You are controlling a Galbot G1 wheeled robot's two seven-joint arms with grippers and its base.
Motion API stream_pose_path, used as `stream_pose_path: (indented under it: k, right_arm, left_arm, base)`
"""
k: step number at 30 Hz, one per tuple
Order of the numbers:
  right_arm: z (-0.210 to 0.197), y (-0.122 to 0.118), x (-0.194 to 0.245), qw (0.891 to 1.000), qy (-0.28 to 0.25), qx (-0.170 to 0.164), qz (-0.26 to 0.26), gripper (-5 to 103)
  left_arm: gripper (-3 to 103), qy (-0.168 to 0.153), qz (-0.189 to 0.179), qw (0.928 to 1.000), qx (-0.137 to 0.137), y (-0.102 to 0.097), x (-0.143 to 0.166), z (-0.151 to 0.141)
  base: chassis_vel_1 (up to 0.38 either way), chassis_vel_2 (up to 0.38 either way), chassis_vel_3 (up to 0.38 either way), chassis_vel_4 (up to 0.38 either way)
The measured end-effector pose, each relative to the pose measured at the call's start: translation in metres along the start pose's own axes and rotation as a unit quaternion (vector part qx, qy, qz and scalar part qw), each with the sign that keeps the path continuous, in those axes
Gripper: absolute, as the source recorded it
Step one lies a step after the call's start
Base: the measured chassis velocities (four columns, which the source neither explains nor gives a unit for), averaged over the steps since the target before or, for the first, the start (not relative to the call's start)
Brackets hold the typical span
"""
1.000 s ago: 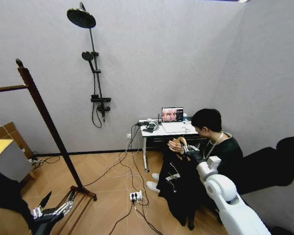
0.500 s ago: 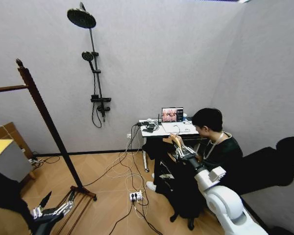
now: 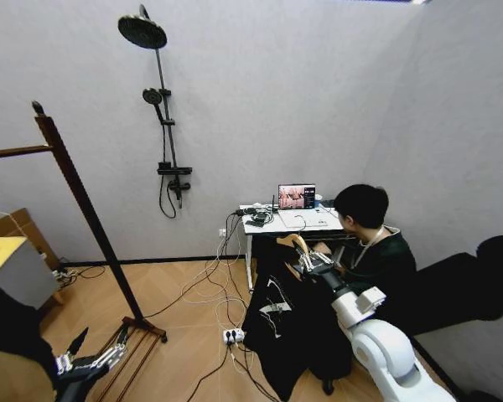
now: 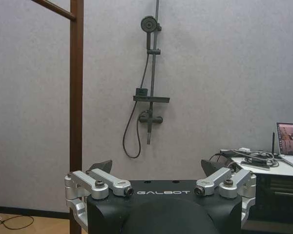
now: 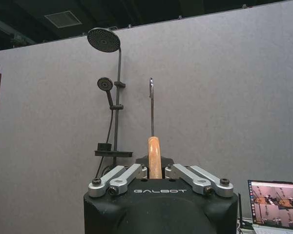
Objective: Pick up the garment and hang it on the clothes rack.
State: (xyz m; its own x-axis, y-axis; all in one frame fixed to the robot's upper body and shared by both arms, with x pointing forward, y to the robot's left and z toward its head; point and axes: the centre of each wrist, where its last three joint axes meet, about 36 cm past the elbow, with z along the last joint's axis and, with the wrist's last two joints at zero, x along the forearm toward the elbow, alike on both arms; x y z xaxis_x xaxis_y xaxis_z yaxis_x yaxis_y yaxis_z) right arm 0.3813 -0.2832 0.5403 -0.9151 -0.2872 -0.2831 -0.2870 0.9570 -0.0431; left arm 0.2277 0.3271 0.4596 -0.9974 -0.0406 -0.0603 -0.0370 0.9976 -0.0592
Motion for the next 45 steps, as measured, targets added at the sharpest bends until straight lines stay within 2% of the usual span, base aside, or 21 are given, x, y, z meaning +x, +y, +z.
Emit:
stream_pose_path:
  k: [12, 32, 45]
  right_arm:
    - [-0.002, -0.002, 0.001, 1.0, 0.001, 0.005, 0.009, 10]
    - [-0.014, -0.016, 0.005, 0.999, 0.004, 0.039, 0.037, 10]
    - [-0.014, -0.015, 0.001, 0.999, 0.012, 0.026, 0.042, 10]
  left_arm:
    - [100, 0.0, 0.0, 1.0, 0.0, 0.0, 0.0, 0.0]
    - [100, 0.0, 0.0, 1.0, 0.0, 0.0, 0.0, 0.0]
    - [100, 0.0, 0.0, 1.0, 0.0, 0.0, 0.0, 0.0]
  base:
    - [0.075, 0.083, 0.071, 0.077]
    - [0.119, 0.12, 0.119, 0.123]
    - [0.13, 0.127, 0.124, 0.127]
